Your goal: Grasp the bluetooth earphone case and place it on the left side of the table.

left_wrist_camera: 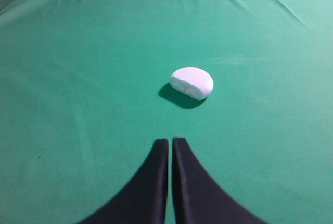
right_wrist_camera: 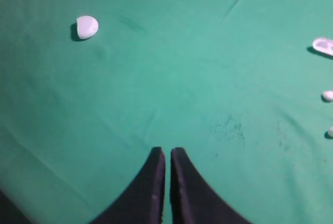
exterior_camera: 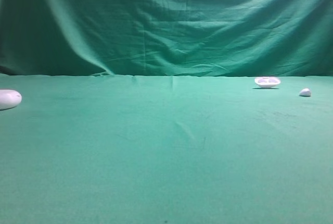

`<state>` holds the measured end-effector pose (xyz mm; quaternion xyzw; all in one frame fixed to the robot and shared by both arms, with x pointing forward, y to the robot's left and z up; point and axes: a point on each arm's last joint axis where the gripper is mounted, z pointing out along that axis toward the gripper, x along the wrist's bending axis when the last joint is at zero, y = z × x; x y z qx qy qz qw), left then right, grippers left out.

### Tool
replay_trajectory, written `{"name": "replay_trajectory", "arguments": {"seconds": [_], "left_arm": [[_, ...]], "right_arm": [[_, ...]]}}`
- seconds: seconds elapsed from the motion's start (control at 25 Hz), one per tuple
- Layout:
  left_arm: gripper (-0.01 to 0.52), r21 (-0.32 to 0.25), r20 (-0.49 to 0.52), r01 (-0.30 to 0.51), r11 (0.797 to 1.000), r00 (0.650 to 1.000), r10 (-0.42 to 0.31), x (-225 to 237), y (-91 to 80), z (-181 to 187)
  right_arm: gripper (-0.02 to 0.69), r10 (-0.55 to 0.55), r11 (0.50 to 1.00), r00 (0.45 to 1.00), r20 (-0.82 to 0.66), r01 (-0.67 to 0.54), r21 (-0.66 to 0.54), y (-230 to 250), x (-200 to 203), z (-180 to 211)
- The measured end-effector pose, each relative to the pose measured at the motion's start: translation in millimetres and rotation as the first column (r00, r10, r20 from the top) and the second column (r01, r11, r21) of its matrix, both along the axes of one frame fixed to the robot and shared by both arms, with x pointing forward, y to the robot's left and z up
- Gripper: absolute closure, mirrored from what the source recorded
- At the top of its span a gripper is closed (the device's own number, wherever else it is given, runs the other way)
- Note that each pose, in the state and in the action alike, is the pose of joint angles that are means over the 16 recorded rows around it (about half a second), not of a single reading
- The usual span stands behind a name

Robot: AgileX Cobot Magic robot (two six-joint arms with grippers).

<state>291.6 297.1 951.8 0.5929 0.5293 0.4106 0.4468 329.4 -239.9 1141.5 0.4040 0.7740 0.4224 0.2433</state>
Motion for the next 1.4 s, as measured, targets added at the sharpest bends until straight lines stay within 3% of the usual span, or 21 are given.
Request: {"name": "replay_trajectory", "arguments": {"seconds": [0.24, 0.52, 0.92, 1.4], "left_arm": [[0.514, 0.0, 0.0, 0.0, 1.0, 1.0, 0.0, 0.0, 0.0, 0.0], [0.514, 0.0, 0.0, 0.0, 1.0, 1.0, 0.0, 0.0, 0.0, 0.0], [0.514, 0.0, 0.0, 0.0, 1.0, 1.0, 0.0, 0.0, 0.0, 0.0], [0.514, 0.0, 0.0, 0.0, 1.0, 1.0, 0.0, 0.0, 0.0, 0.0]], "right_arm": [[0.665, -0.101, 0.995, 0.981, 0.165, 0.096, 0.037, -18.5, -5.7, -33.7], [0.665, -0.268, 0.963, 0.924, 0.272, 0.25, 0.101, -40.1, -24.5, -100.4], [0.665, -0.369, 0.929, 0.894, 0.254, 0.35, 0.12, -49.2, -38.3, -178.5], [0.665, -0.424, 0.905, 0.882, 0.206, 0.403, 0.138, -51.4, -38.7, -195.5]]}}
